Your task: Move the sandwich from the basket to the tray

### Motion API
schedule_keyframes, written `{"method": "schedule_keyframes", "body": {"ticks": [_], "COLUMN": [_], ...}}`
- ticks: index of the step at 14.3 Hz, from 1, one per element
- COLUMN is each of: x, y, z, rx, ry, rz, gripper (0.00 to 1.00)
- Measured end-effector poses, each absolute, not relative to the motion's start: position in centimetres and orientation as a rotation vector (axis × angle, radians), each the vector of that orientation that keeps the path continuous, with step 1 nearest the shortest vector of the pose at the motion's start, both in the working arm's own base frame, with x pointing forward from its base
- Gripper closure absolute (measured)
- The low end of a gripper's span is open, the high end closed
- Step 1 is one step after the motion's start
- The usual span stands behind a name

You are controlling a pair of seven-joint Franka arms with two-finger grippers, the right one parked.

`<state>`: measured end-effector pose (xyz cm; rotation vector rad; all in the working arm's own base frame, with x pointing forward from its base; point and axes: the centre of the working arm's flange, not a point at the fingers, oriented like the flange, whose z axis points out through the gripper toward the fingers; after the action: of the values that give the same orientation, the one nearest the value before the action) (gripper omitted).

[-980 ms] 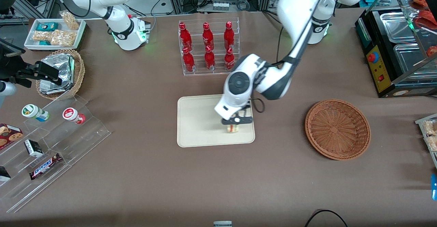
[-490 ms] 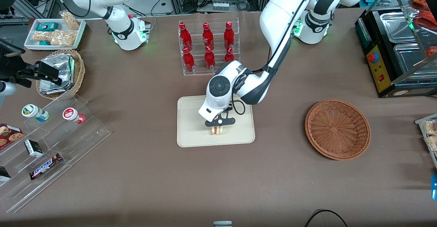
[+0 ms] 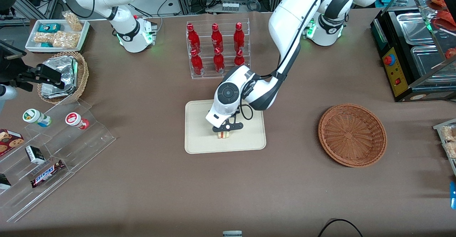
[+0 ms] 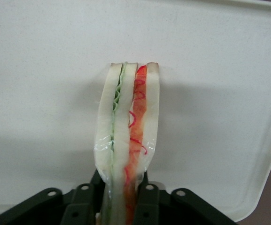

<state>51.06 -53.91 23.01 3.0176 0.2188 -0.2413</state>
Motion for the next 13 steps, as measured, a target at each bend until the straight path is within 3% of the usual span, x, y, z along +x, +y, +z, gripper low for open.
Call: {"method": "schedule_keyframes", "body": {"ticks": [3,6,10,13], "x": [51.7,52.2,53.8,55.4], "y": [-54.0,-53.3,-47.3,-40.8], "z": [24.5,29.4,37.6,39.9], "rx": [3.006,3.018,3.083,3.126], "ry": [0.22,0.214,0.303,0.366], "rz": [-0.225,-0.232,-0.246,-0.265], "gripper": [0.32,0.01,0.0,0.0]}}
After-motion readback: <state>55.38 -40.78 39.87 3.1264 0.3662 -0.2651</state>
